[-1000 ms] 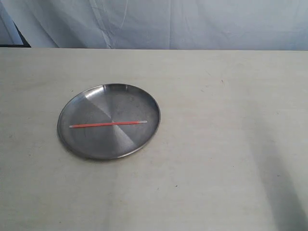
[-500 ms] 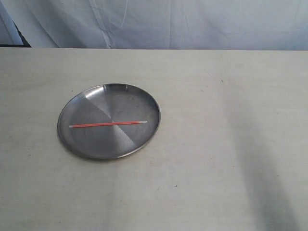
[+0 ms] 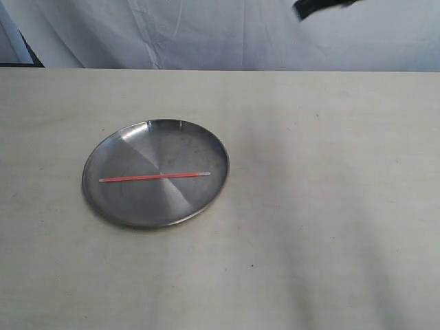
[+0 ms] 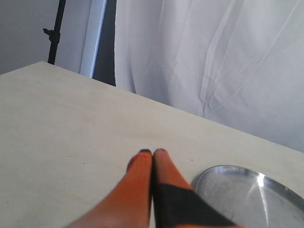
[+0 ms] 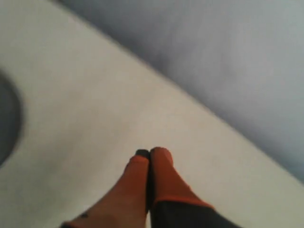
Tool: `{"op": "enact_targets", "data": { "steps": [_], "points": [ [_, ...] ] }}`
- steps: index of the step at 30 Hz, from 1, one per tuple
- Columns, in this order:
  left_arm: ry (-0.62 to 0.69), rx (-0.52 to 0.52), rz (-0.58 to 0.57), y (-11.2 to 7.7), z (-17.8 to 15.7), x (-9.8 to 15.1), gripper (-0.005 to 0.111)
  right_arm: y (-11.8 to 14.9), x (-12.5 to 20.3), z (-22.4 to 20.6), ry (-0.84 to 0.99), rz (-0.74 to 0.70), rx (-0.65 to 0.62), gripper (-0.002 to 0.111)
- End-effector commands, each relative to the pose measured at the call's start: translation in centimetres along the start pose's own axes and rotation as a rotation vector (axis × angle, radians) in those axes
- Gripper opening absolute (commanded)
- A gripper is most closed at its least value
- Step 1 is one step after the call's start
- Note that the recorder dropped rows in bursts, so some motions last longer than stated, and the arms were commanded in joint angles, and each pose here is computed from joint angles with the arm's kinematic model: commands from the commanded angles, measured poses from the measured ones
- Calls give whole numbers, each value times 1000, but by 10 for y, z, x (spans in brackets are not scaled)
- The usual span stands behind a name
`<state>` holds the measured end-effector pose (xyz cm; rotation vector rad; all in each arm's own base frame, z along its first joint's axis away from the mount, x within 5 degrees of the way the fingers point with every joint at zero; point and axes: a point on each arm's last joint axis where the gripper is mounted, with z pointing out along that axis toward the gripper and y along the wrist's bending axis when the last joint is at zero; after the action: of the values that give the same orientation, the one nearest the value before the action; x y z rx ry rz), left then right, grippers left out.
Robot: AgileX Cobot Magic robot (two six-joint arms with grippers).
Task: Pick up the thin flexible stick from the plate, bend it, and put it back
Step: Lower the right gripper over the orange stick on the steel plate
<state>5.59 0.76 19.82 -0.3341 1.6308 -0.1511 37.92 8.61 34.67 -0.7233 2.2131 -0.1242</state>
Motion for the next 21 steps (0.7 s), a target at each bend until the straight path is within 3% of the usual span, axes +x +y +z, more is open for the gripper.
{"op": "enact_targets", "data": {
  "steps": [1,6,10,15,21],
  "points": [
    [-4,2,0,0,0,1,0,68,7,88,234,-209,-411,0],
    [-4,2,0,0,0,1,0,126,14,139,259,-385,-440,5],
    [-4,2,0,0,0,1,0,160,19,161,239,-457,-446,23],
    [-6,3,0,0,0,1,0,187,29,173,269,-496,-489,43],
    [-7,4,0,0,0,1,0,200,35,180,285,-519,-509,44]
  ]
}}
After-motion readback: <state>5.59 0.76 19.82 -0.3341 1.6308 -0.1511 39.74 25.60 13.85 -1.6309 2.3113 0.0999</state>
